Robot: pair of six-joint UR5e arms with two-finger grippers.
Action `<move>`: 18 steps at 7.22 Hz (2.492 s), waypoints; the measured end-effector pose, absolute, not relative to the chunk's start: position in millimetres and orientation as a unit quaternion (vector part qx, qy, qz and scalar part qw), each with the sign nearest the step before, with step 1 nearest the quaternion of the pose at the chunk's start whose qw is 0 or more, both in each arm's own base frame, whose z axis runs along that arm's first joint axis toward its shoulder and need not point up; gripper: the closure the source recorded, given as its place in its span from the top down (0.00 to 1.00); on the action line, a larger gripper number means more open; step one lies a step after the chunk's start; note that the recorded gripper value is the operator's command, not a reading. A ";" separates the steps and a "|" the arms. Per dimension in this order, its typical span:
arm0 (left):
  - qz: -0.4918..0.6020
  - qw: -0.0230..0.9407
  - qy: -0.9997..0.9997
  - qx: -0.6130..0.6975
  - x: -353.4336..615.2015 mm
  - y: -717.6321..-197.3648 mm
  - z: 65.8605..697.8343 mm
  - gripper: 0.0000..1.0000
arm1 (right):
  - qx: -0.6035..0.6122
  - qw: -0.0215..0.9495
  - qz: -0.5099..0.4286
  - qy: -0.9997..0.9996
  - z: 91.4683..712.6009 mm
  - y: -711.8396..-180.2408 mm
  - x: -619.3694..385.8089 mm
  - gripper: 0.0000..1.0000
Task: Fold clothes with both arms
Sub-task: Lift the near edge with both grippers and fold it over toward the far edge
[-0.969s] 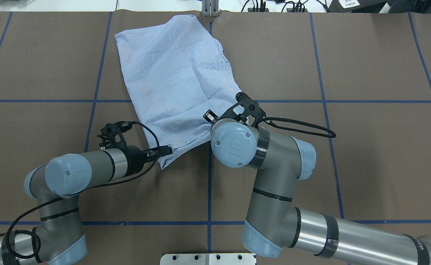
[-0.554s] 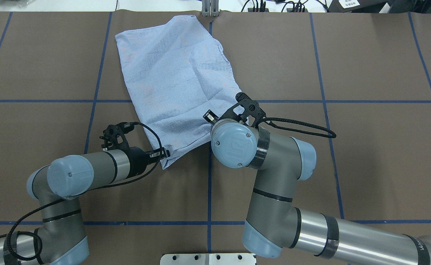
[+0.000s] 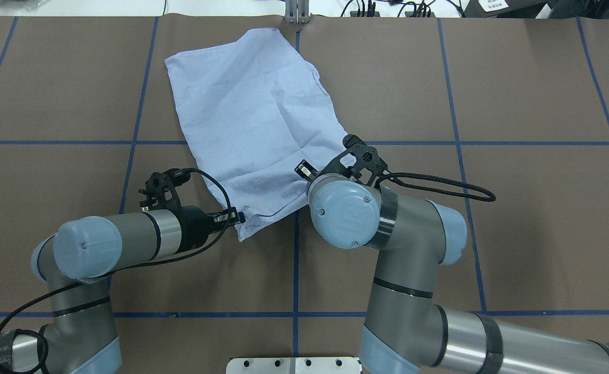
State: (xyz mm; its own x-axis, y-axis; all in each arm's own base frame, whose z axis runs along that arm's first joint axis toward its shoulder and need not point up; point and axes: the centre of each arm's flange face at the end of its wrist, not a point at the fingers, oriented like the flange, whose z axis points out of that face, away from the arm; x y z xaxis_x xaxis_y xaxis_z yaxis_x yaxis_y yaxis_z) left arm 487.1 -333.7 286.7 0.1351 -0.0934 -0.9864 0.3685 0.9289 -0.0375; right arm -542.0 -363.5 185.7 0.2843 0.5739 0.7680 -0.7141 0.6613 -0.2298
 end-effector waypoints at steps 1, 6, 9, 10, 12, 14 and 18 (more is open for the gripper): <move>-0.144 0.732 0.658 0.101 467.1 -323.9 267.7 0.00 | 0.075 0.801 0.397 -0.442 175.1 -329.6 -515.8 0.00; -0.094 0.715 0.690 0.058 354.4 -264.5 192.6 0.00 | 0.053 0.812 0.383 -0.438 128.1 -221.3 -425.0 0.00; -0.118 0.750 0.647 0.071 397.1 -306.7 202.2 0.00 | 0.095 0.811 0.394 -0.421 138.1 -271.5 -478.7 0.00; -0.127 0.756 0.636 0.086 405.9 -329.9 207.3 0.00 | 0.111 0.807 0.394 -0.425 144.9 -298.1 -499.6 0.00; -0.144 0.768 0.613 0.117 420.2 -382.5 214.7 0.00 | 0.140 0.801 0.396 -0.426 156.9 -354.6 -529.6 0.00; -0.152 0.784 0.583 0.151 439.5 -446.6 220.3 0.00 | 0.157 0.799 0.399 -0.421 169.7 -400.5 -557.5 0.00; -0.166 0.817 0.516 0.197 484.8 -538.3 237.8 0.00 | 0.165 0.808 0.395 -0.404 202.9 -459.6 -587.2 0.00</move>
